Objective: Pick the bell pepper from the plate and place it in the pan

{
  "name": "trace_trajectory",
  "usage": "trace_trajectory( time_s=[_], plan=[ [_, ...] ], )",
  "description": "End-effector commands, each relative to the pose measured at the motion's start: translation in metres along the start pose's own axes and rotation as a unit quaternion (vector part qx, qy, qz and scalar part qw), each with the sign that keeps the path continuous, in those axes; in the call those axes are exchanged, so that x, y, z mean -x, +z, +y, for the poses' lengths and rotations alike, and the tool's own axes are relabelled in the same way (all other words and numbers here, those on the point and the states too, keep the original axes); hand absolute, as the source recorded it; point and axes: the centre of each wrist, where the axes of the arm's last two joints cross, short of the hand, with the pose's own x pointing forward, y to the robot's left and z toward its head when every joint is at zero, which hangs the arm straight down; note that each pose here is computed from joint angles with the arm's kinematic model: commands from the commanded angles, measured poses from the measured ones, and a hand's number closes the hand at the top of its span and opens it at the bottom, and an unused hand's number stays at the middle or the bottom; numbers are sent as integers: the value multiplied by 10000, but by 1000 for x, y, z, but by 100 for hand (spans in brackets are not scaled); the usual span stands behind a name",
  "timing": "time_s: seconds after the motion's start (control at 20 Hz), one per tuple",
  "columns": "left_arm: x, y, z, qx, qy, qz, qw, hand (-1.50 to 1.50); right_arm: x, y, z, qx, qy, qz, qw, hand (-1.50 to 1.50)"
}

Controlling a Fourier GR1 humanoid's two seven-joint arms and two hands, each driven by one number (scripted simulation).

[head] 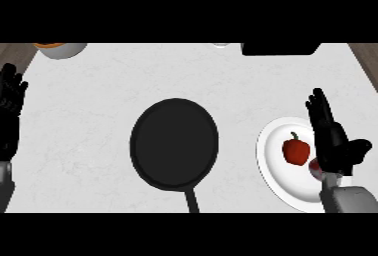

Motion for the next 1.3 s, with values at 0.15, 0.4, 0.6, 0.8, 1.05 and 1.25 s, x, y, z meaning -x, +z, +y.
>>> trace_trajectory(
  time_s=[0.15, 0.4, 0.6, 0.8, 1.05, 1.25],
  plan=[
    [41, 42, -24, 897, -396, 664, 9930, 0, -25, -29, -34, 2071, -333, 64, 9777, -150],
    [57, 52, -24, 1035, -461, 1209, 9862, 0, 31, 14, -92, 4490, 446, 1519, 8794, -150],
    [68, 75, -44, 1281, -418, 1352, 9816, 0, 48, 61, -69, 4480, 838, 2369, 8580, -150],
    [66, 81, -42, 1351, -462, 1249, 9818, 0, 40, 86, -100, 3566, 2211, 3013, 8563, -150],
    [66, 76, -38, 1376, -482, 1303, 9807, 0, -29, 61, -100, 2741, 2623, 3375, 8615, -150],
    [63, 90, -57, 1625, -403, 1221, 9783, 0, -77, 37, -74, 2016, 2635, 3550, 8740, -150]
  ],
)
